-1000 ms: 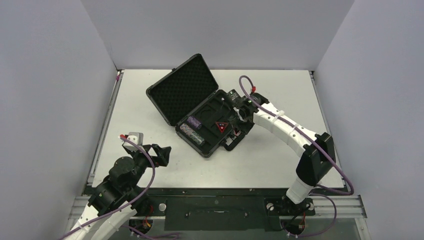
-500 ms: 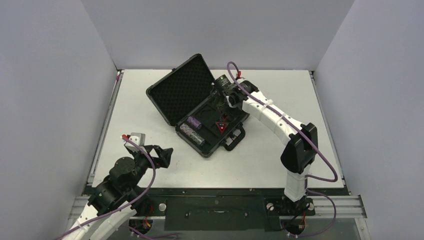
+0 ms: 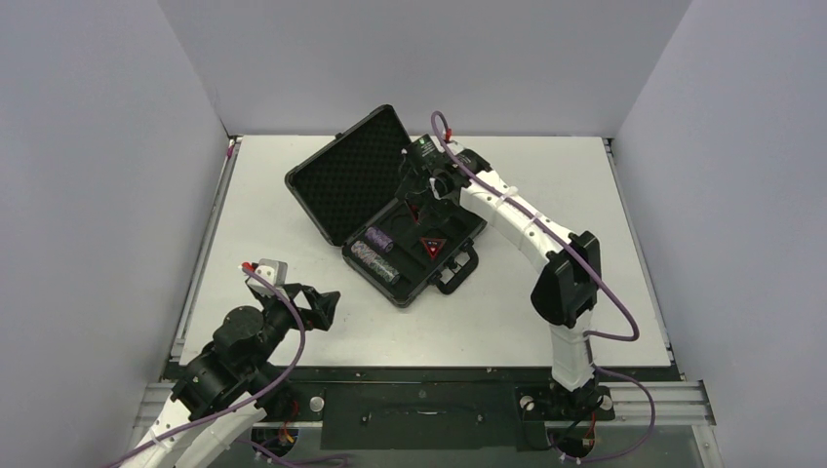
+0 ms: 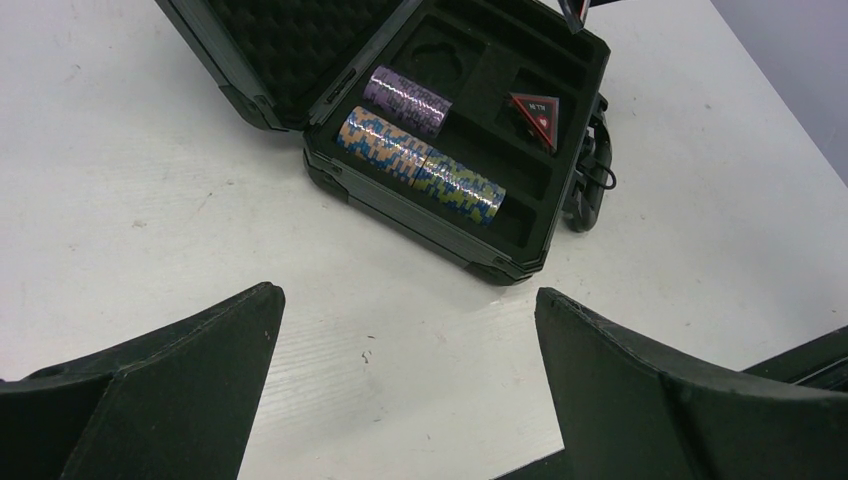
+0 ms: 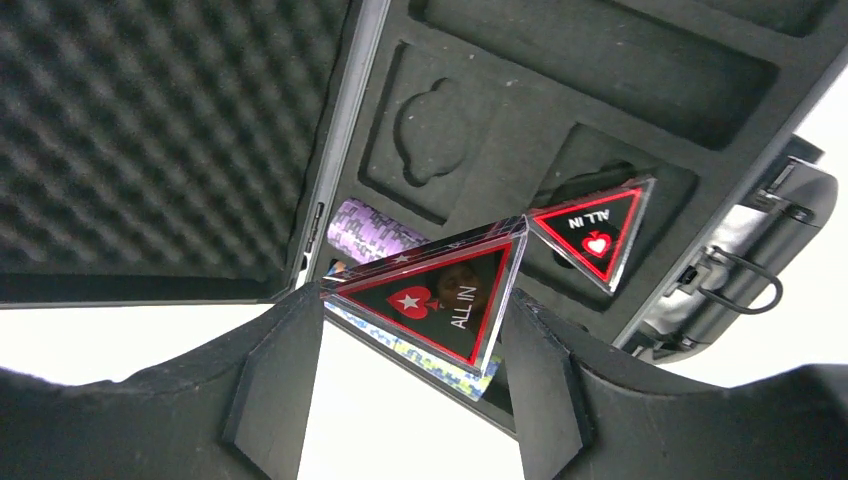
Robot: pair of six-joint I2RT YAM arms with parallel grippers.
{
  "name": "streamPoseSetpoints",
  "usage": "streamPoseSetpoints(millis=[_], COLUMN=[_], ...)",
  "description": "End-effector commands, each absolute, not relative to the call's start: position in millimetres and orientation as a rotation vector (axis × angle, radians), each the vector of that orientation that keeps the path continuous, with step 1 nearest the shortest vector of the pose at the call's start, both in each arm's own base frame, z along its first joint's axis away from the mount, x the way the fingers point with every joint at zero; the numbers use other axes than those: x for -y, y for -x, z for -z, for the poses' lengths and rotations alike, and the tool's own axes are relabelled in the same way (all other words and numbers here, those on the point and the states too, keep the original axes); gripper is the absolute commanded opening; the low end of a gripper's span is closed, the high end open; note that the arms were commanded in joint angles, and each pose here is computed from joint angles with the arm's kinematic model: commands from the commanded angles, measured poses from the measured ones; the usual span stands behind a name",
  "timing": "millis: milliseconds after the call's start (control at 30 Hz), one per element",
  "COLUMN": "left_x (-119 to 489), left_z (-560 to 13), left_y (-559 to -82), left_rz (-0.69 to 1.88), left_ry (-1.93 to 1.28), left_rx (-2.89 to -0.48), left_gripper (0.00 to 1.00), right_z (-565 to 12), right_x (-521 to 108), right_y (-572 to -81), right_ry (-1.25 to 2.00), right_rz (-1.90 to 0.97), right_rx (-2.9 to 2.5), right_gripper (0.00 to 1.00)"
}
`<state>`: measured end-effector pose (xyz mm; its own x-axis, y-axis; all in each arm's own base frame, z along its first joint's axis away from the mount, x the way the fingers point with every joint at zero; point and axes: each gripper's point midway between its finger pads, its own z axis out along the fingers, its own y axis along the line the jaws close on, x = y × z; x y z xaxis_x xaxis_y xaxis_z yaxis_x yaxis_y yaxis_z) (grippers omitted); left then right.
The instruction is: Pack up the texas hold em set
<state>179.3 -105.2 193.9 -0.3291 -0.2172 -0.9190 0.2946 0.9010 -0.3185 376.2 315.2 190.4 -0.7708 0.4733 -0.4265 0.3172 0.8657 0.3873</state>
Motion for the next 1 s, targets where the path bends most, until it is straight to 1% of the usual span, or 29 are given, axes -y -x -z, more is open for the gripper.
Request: streamPoseSetpoints(millis=[0,200,533,967], left_x=[104,97,98,93], left_z=[-216,-216,-211,-204], left_y=[-182,-182,-184,-187], left_rz=[0.534,0.522,0.515,0.487], left_ry=[-0.039,-0.001,0.005,0.046], left_rx=[-1.764,-1.739,-1.755,-1.771], left_gripper=[0.96,0.96,0.96,0.96], right_z=[-213,-214,-199,-157], right_x=[-339,-354,-373,-373], right_y=[-389,-399,-419,-442], right_ry=[-0.543,-0.544,-0.558,-0.627], right_rz=[-0.546,-0.619,-0.684,-0.688], right_rx=[-2.454,-2.44,-2.453,-2.51], right_gripper=[0.0,0.0,0.0,0.0])
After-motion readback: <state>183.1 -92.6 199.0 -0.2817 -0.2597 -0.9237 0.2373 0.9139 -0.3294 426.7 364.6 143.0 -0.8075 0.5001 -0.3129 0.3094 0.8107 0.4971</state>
